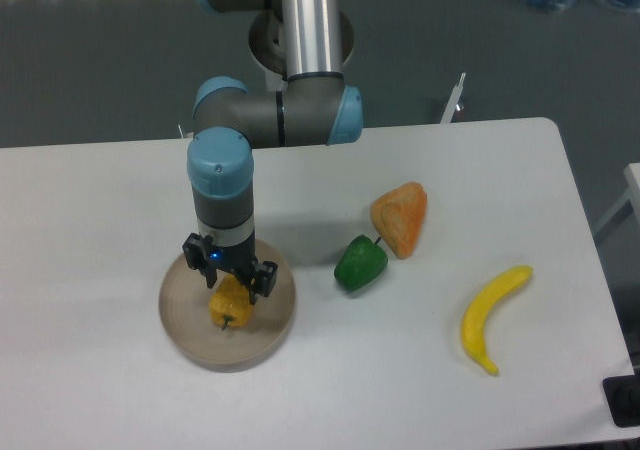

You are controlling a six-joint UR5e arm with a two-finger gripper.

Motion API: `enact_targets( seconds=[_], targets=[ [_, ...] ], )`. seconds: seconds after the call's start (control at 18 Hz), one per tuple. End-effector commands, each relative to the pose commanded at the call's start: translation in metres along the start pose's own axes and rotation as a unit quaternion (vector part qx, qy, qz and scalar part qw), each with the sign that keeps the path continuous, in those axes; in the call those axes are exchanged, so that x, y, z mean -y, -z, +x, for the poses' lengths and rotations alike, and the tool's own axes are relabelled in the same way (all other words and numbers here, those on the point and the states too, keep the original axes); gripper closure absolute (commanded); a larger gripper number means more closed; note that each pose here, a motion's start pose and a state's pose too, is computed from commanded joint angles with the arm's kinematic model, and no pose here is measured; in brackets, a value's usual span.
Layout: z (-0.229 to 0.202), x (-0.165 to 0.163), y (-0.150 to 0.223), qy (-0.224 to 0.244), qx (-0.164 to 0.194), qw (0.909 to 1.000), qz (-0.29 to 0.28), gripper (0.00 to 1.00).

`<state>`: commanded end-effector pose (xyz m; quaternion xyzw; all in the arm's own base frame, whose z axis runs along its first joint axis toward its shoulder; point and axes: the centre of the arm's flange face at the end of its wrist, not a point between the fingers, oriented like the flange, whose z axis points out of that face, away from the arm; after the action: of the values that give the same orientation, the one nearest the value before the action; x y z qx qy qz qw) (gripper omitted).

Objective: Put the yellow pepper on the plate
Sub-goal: 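Lower the yellow pepper onto the plate and open the gripper, then raise the open gripper away from the pepper on the plate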

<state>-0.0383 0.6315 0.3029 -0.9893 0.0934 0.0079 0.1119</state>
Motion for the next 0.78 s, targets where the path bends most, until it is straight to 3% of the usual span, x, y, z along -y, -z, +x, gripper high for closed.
enact_targets(
  seconds=[0.22, 0.39, 0.5, 0.78],
  targets=[
    [-0.024, 0.013, 0.032, 0.004, 0.025, 0.9993, 0.027, 0.00],
    [-0.055, 0.019, 0.062, 0.010, 0.067, 0.9969, 0.040, 0.00],
    [-0.085, 0.009, 0.073, 0.021, 0.101, 0.9943, 0.030, 0.00],
    [-0.139, -0.028, 0.091, -0.014, 0.133, 0.9910, 0.004, 0.00]
  ],
)
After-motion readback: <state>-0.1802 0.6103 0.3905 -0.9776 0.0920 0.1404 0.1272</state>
